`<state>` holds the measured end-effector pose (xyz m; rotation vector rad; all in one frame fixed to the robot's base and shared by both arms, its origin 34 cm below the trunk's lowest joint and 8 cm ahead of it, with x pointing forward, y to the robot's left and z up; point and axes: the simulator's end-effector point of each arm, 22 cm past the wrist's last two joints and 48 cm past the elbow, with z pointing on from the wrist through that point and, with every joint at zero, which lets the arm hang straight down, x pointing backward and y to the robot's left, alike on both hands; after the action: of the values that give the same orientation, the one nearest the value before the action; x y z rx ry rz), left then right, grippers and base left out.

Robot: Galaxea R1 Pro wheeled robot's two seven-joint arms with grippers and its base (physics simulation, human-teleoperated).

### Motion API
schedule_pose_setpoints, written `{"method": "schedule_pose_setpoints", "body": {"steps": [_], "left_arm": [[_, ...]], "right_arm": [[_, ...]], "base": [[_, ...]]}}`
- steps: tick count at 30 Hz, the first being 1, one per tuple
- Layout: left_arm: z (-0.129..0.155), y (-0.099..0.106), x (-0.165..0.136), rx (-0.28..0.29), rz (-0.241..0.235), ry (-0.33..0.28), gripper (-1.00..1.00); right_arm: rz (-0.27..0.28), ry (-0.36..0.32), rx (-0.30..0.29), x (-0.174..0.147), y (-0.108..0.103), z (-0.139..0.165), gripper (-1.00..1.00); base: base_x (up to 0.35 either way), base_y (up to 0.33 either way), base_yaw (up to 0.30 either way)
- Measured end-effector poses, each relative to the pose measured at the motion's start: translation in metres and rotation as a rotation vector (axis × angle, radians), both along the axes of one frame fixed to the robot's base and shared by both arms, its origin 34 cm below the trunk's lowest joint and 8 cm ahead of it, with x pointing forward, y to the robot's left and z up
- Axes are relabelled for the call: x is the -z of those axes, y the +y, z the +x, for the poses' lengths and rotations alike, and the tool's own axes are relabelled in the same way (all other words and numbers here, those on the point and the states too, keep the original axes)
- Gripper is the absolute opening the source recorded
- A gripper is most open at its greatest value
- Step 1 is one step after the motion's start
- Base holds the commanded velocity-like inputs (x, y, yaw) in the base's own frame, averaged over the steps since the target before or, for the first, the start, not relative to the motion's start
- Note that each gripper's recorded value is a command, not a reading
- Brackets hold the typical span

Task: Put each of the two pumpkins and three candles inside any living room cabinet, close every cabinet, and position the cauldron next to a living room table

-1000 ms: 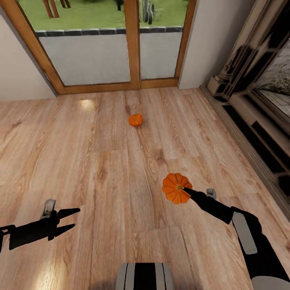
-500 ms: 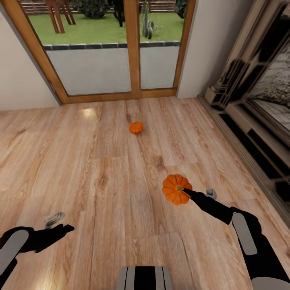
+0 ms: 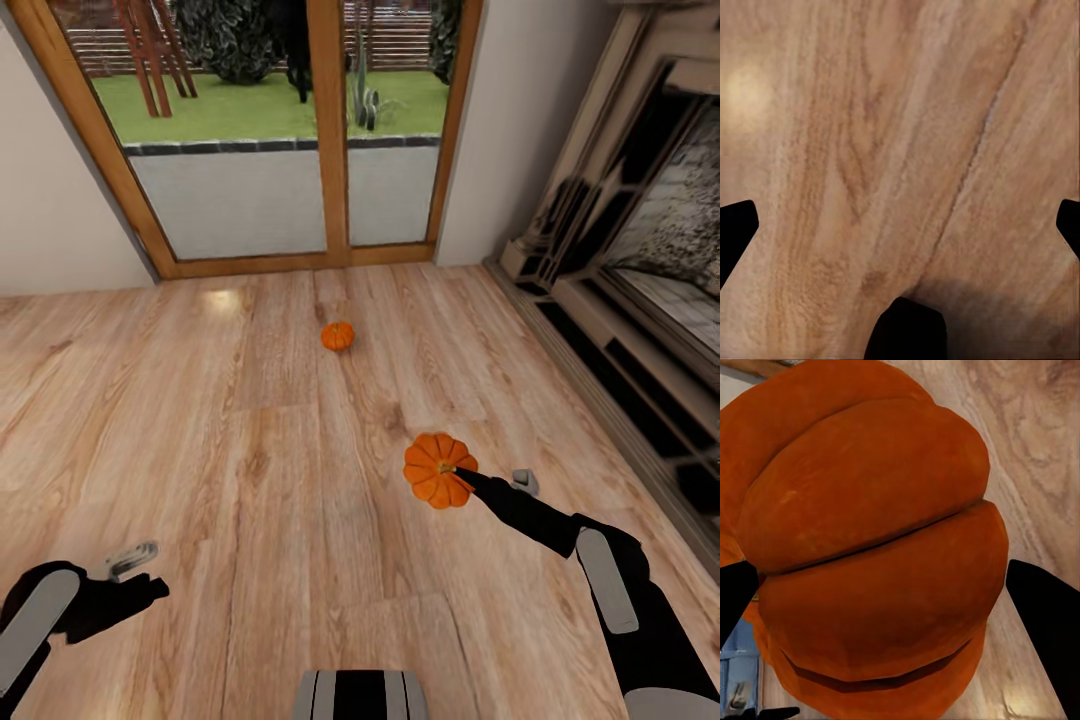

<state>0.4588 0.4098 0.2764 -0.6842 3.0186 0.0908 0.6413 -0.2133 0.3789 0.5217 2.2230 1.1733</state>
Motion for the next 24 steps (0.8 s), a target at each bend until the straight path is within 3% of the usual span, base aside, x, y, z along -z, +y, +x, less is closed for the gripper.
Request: {"method": "schedule_pose_setpoints", "body": {"steps": [7, 14, 24], "left_arm": [[-0.007, -0.024, 0.001, 0.012, -0.042, 0.016, 1.00], [-0.006, -0.030, 0.002, 0.013, -0.051, 0.012, 1.00], [-0.009, -0.030, 0.005, 0.006, -0.052, 0.017, 1.00]], "right_arm": [[-0.002, -0.031, -0.001, -0.019, 0.000, 0.003, -1.00], [-0.004, -0.033, 0.000, -0.020, 0.000, 0.004, -1.00], [-0.007, -0.035, 0.000, -0.020, 0.000, 0.004, -1.00]], "base": [[0.000, 0.000, -0.203], [0.020, 0.000, -0.235], [0.307, 0.040, -0.033]]}}
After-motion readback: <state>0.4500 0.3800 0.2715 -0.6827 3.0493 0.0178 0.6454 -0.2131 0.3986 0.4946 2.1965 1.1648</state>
